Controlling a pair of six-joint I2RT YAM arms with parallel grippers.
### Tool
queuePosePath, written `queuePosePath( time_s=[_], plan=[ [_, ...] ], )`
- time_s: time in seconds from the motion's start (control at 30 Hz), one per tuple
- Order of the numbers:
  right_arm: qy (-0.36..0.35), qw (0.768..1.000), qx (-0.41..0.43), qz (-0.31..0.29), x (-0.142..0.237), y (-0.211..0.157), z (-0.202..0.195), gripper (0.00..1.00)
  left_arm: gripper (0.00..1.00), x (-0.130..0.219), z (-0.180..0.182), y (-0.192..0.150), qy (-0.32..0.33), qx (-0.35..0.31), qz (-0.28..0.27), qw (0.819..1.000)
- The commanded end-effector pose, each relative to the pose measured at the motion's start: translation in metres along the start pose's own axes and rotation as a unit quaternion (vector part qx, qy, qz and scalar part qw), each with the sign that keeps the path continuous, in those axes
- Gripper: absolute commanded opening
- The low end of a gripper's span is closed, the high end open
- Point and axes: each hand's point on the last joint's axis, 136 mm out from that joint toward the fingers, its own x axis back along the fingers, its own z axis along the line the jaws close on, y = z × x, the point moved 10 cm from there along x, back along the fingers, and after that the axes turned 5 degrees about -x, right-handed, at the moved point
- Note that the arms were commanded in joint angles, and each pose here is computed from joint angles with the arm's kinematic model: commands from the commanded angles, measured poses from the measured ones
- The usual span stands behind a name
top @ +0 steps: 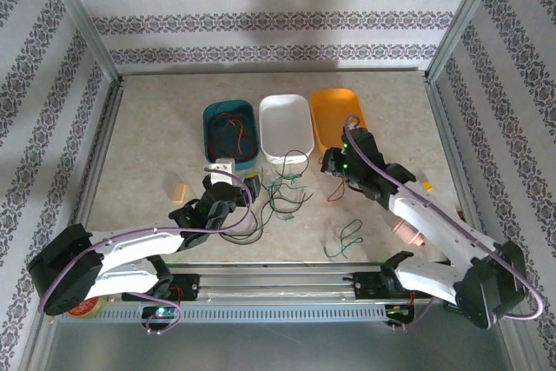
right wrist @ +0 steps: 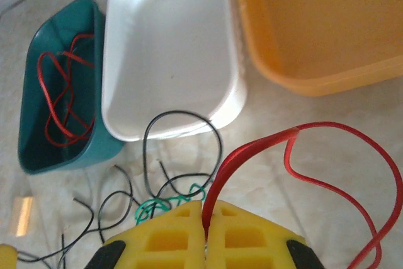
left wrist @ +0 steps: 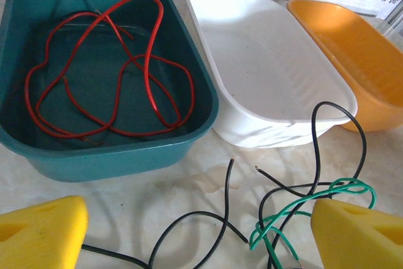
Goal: Untangle the cables
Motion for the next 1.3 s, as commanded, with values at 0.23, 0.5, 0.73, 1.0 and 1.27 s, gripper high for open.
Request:
queuePosePath(
  time_s=[0.23,0.5,0.73,1.0,1.27],
  plan=[
    [0.149,0.984,0.063,-0.077,0.055,0.038,0.059,0.06,0.91,0.009,0.02,0.01,0.087,0.033,-0.045,0.995],
    [0.28,0.956,0.09,-0.012,0.027,0.062,0.148,0.05,0.9,0.047,0.058,0.025,0.287,0.045,-0.075,0.954],
    [0.316,0.944,0.076,0.063,-0.051,0.07,0.206,0.05,0.9,0.068,0.075,0.021,0.32,0.057,-0.075,0.943],
    [0.274,0.948,0.06,0.15,-0.167,0.04,0.219,0.05,0.9,0.068,0.079,0.012,0.317,0.064,-0.064,0.944],
    [0.174,0.969,0.082,0.157,-0.247,0.006,0.204,0.05,0.9,0.066,0.076,0.016,0.308,0.057,-0.069,0.947]
  ],
)
